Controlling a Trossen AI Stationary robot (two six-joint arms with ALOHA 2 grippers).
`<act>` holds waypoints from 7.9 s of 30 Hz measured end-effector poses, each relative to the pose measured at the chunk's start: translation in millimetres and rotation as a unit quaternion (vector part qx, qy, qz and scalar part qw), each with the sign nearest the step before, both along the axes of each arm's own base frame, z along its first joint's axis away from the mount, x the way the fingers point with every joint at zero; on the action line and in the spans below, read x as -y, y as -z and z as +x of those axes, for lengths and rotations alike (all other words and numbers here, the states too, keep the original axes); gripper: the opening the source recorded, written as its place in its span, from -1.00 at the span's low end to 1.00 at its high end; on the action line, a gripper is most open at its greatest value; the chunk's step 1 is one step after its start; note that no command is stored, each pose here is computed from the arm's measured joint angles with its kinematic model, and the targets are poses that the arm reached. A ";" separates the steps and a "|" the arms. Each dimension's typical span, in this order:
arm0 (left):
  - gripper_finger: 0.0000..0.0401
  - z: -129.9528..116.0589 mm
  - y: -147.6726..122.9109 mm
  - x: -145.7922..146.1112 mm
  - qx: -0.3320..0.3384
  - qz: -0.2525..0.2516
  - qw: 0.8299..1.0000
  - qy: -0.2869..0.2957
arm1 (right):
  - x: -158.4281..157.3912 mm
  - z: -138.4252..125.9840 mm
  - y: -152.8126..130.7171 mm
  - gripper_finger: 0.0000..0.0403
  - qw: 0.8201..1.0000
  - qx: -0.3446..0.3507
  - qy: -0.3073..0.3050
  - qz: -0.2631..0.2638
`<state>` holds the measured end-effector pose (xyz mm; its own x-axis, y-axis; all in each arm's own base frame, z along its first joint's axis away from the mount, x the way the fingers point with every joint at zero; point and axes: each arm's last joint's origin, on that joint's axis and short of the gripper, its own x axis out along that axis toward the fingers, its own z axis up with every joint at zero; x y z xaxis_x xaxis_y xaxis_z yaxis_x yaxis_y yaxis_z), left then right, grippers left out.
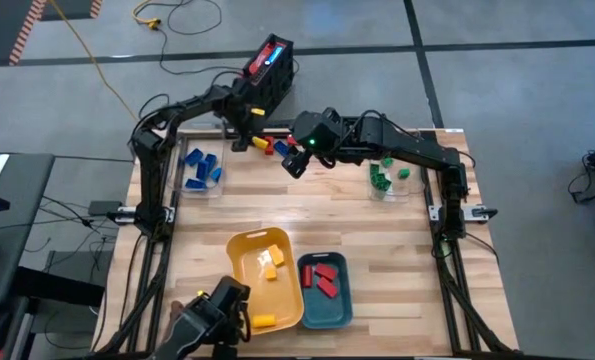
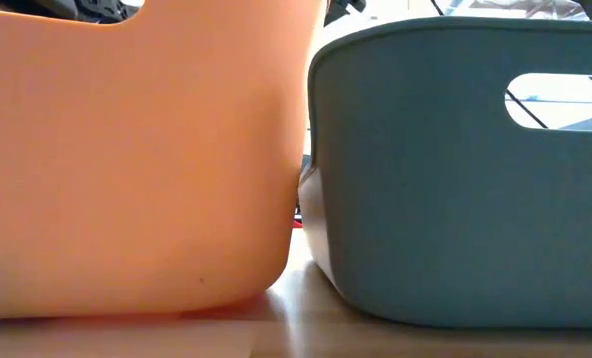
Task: Sort blocks
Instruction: Put the yellow block into the yellow bin
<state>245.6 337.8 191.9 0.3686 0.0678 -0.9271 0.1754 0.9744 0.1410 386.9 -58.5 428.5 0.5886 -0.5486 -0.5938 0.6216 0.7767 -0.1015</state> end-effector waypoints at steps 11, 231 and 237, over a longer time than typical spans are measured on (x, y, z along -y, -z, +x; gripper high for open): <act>0.06 -6.1 -1.3 -4.2 0.013 0.005 0.999 0.038 | 2.3 1.1 -1.6 0.50 1.000 0.011 0.002 -0.002; 0.35 -31.6 30.2 209.0 -0.059 0.008 0.996 0.072 | 19.0 22.6 35.9 0.50 0.998 0.016 -0.055 0.028; 0.12 -24.1 42.4 209.4 -0.082 0.001 0.992 0.099 | 19.1 23.3 34.9 0.50 0.998 0.022 -0.055 0.027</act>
